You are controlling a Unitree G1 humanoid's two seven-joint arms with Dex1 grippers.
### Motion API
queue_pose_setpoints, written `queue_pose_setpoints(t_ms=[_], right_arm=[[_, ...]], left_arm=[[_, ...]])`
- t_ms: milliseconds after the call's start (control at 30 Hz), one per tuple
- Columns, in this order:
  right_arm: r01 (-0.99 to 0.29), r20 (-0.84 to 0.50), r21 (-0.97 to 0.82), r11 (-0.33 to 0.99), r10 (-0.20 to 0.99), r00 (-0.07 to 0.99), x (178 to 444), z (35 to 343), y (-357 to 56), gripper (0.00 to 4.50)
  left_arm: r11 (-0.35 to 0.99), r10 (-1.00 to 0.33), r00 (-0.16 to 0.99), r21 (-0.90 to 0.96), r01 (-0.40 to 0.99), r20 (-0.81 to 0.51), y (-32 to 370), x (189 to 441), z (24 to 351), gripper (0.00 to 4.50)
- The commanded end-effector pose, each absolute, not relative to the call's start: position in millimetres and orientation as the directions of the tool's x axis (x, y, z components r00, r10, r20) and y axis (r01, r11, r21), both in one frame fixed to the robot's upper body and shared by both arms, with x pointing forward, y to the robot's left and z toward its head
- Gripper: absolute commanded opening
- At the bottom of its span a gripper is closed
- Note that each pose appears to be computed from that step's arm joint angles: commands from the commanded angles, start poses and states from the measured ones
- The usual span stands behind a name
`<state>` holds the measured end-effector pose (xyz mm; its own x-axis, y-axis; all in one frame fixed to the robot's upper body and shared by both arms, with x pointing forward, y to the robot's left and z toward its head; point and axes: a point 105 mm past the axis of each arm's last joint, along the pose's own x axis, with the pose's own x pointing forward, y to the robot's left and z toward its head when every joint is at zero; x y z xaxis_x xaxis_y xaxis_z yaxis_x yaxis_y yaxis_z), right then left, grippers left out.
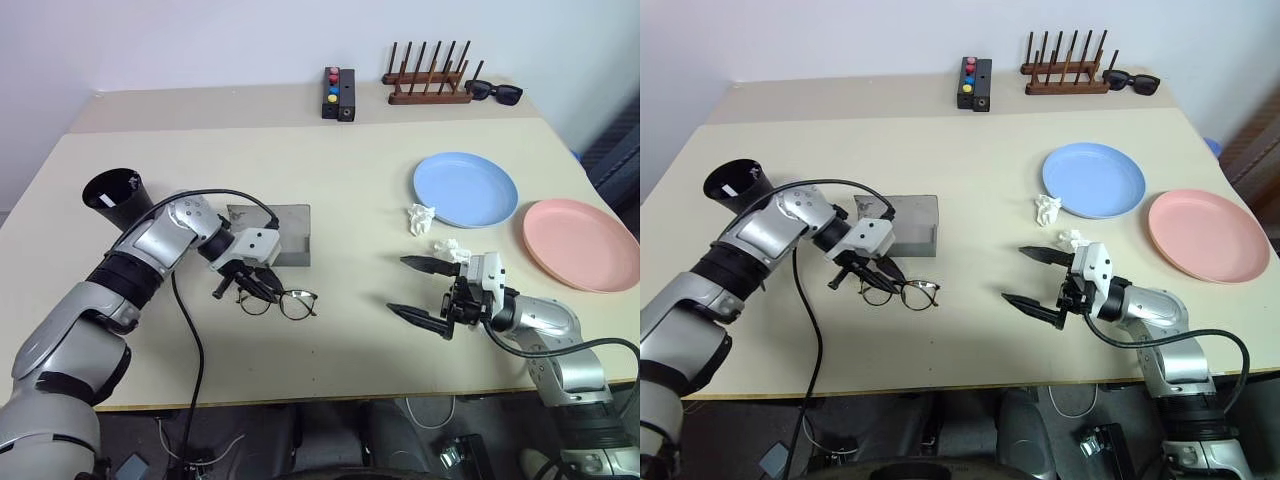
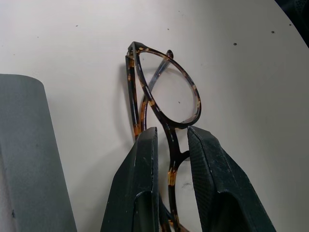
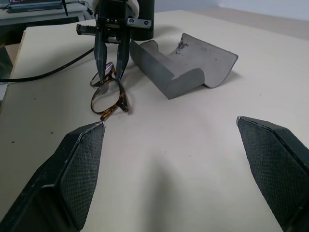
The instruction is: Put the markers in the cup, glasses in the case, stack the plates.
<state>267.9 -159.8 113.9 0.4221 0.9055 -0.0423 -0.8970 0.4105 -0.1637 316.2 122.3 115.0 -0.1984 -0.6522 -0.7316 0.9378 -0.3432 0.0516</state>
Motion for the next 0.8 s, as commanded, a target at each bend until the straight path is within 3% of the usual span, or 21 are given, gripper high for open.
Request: queue_pose_setpoints(t_ms=[33,433,533,800], right_arm=[[-0.885,-0.003,-0.220,0.410,0.907,0.421,266.0,130.9,-159.4,4.50],[-0.883,-0.002,-0.225,0.413,0.906,0.424,267.0,132.4,-159.5,4.50],[-0.883,0.001,-0.227,0.412,0.906,0.423,266.6,134.2,-158.0,4.50],[-0.882,0.002,-0.224,0.414,0.905,0.424,268.5,136.3,-156.8,4.50]], left_arm=[[-0.360,-0.644,-0.185,0.080,0.930,-0.742,119.9,320.0,122.4,0.95],[-0.356,-0.648,-0.175,0.091,0.930,-0.741,121.2,321.9,123.9,0.95],[-0.352,-0.652,-0.169,0.098,0.931,-0.739,121.2,322.9,124.7,0.14],[-0.340,-0.673,-0.146,0.128,0.932,-0.725,119.8,326.3,128.9,0.06]])
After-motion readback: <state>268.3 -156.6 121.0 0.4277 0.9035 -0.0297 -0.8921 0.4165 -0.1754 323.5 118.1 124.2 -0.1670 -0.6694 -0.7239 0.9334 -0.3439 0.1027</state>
